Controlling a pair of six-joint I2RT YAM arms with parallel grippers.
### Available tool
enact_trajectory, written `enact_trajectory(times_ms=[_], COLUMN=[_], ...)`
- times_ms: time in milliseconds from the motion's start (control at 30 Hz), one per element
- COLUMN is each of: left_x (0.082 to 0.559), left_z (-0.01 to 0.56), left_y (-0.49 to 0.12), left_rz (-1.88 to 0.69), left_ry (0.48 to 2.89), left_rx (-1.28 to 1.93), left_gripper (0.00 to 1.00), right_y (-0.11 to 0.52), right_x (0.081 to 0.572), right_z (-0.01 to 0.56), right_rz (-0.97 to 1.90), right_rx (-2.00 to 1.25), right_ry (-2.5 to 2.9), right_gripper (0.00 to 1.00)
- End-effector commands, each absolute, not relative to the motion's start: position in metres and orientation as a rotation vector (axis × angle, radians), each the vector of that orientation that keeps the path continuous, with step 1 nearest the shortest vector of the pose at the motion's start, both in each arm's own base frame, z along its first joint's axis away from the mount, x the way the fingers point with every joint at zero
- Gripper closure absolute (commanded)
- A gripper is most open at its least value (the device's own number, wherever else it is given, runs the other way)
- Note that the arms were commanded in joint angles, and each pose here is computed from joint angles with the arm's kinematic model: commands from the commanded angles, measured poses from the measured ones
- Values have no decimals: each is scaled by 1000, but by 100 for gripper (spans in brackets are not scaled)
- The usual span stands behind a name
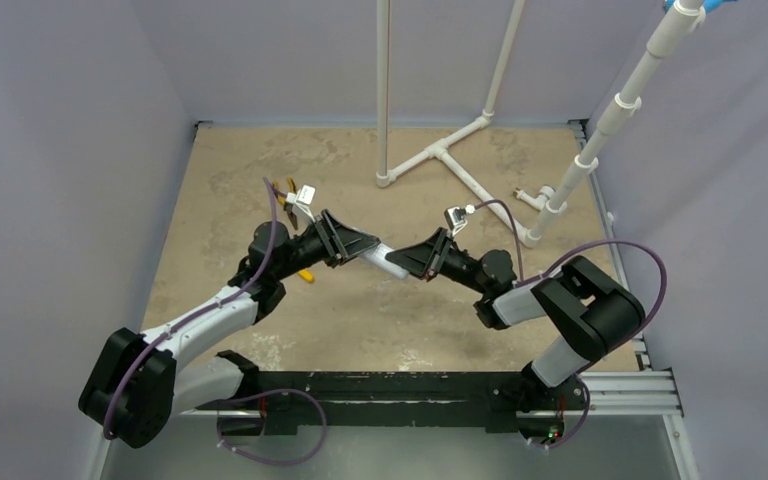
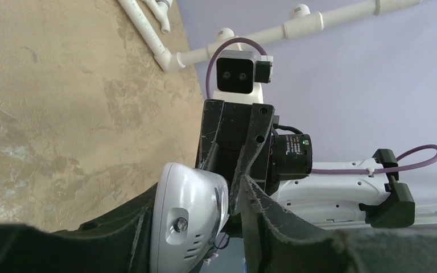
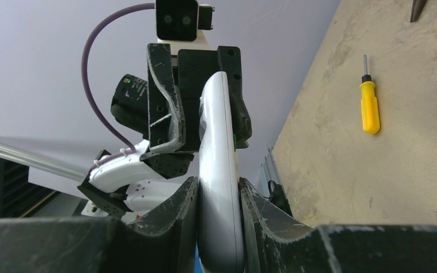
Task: Load the batteries into the remote control
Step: Load the battery cover into the remote control, then turn over the remote control at the center of the board.
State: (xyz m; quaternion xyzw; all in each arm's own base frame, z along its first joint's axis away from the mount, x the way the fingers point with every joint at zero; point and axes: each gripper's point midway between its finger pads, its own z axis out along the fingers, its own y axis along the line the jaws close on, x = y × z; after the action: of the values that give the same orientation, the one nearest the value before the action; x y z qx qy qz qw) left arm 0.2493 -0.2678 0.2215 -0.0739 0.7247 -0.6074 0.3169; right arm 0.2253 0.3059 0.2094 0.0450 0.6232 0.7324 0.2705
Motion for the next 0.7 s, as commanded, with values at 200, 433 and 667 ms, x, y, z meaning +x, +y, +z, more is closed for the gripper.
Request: enact_trajectory(times_ms=[200,433,667], left_x=[251,254,255], left_z=[242,239,232], left_y=[-267,-253,-223], left_rz=[-1588,-1519,-1367], left_ry=[1831,1861,1895], left_rx=[-120,-137,-156], left_gripper=[21,0,0], right_y=[307,293,274], right_x=[218,226,256], right_z=[232,232,162], right_rz=[1984,1899,1117], right_rx=[2,13,-200], right_ry=[1575,1561,1891], right_gripper=[100,100,100])
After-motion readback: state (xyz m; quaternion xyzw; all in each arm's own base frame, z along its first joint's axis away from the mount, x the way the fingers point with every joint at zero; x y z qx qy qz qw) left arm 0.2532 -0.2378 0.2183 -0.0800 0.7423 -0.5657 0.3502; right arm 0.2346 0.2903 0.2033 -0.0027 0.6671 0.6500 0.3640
